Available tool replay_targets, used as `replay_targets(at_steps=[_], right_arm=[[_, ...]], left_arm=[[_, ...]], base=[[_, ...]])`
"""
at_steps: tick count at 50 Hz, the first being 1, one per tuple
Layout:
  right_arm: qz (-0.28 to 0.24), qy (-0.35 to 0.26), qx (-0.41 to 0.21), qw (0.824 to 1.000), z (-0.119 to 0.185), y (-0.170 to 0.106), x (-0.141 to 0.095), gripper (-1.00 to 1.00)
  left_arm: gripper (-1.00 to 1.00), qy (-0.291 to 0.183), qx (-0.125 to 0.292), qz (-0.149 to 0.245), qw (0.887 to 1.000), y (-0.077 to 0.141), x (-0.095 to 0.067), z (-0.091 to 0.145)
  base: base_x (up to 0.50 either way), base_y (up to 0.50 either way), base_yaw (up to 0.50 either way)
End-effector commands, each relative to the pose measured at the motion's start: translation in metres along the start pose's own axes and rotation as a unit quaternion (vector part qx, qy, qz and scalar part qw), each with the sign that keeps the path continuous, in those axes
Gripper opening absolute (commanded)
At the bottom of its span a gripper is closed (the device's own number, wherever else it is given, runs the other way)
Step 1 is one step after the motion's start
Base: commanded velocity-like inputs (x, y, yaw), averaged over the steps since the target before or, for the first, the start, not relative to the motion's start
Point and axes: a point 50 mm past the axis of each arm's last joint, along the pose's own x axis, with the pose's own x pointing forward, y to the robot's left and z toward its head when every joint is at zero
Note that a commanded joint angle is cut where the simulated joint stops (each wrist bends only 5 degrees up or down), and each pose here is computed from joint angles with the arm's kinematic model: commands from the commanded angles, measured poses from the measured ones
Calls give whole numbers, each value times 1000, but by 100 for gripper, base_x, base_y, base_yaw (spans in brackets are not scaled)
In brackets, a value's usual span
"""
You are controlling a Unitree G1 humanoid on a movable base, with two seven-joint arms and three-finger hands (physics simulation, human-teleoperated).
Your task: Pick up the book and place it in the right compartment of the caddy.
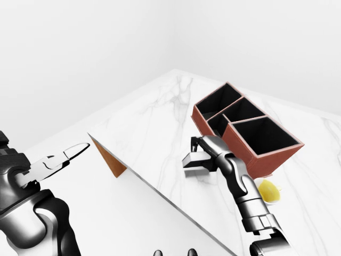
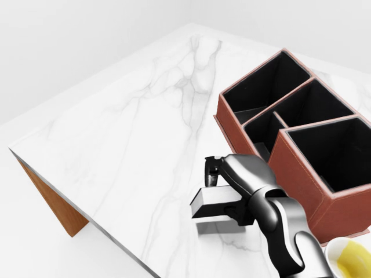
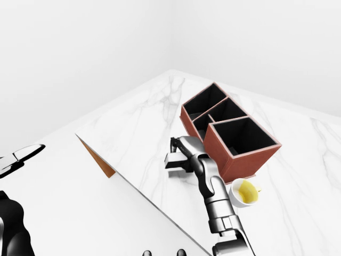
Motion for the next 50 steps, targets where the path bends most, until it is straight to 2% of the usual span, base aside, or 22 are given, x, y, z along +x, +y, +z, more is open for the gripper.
replay_targets(at_steps=[1,22,50], right_arm=[[-45,-25,0,999,13,-23,-6,-100],[-100,-58,-2,993,39,-72,-20,-100],[-146,-74,-10,986,54,-115,-36,-100]], left_arm=[[100,1,0,-1,1000,0,0,0],[100,1,0,-2,1000,0,0,-1],[100,3,0,-3,1000,0,-1,-3]], base=[[0,0,0],[0,0,0],[0,0,0]])
